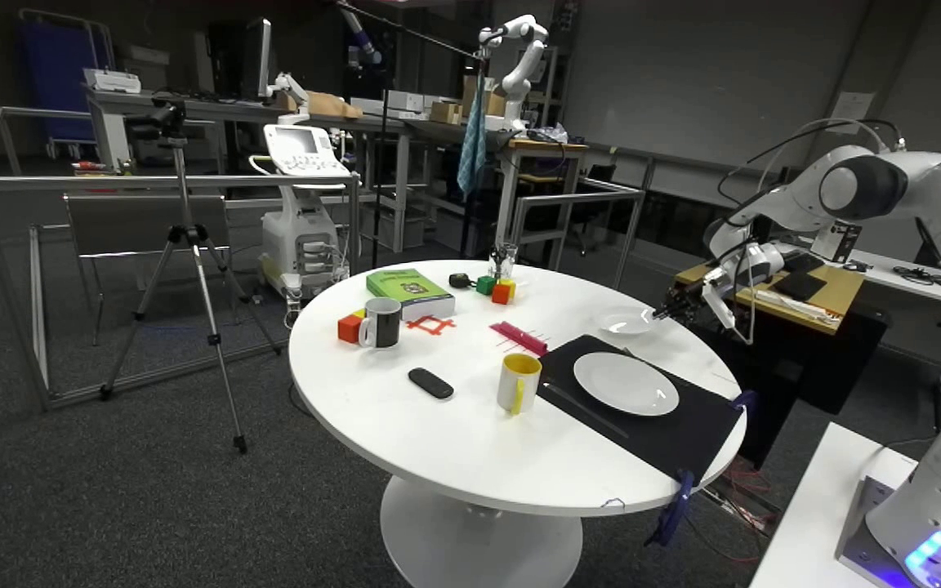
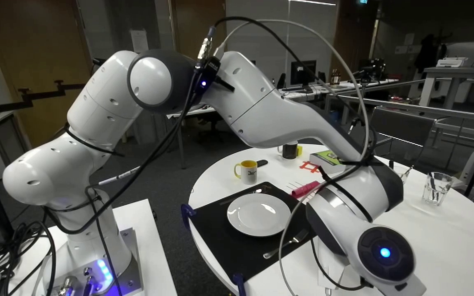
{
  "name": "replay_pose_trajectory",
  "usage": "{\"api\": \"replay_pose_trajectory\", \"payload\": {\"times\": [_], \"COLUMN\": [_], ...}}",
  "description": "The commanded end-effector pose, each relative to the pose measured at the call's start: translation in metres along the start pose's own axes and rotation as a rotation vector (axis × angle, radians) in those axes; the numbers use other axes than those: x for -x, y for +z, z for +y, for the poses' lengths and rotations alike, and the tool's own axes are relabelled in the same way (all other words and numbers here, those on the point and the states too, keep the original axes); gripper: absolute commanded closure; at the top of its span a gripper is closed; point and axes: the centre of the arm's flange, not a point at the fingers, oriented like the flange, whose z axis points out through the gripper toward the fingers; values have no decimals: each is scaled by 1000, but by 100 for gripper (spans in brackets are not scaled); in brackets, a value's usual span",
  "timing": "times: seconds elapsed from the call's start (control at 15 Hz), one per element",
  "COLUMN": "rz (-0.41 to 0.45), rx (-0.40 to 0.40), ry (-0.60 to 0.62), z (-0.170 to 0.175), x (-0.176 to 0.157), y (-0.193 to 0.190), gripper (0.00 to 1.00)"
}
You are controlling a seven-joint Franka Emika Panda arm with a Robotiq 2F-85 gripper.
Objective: Move the smaller plate to the right
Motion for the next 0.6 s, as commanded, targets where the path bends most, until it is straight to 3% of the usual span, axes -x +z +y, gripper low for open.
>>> {"api": "replay_pose_trajectory", "payload": {"times": [0.0, 0.53], "rz": [49, 57], "rx": [-8, -23], "ry": [30, 45], "z": [-8, -7], "x": [-13, -21], "y": [9, 25], "gripper": [99, 99]}}
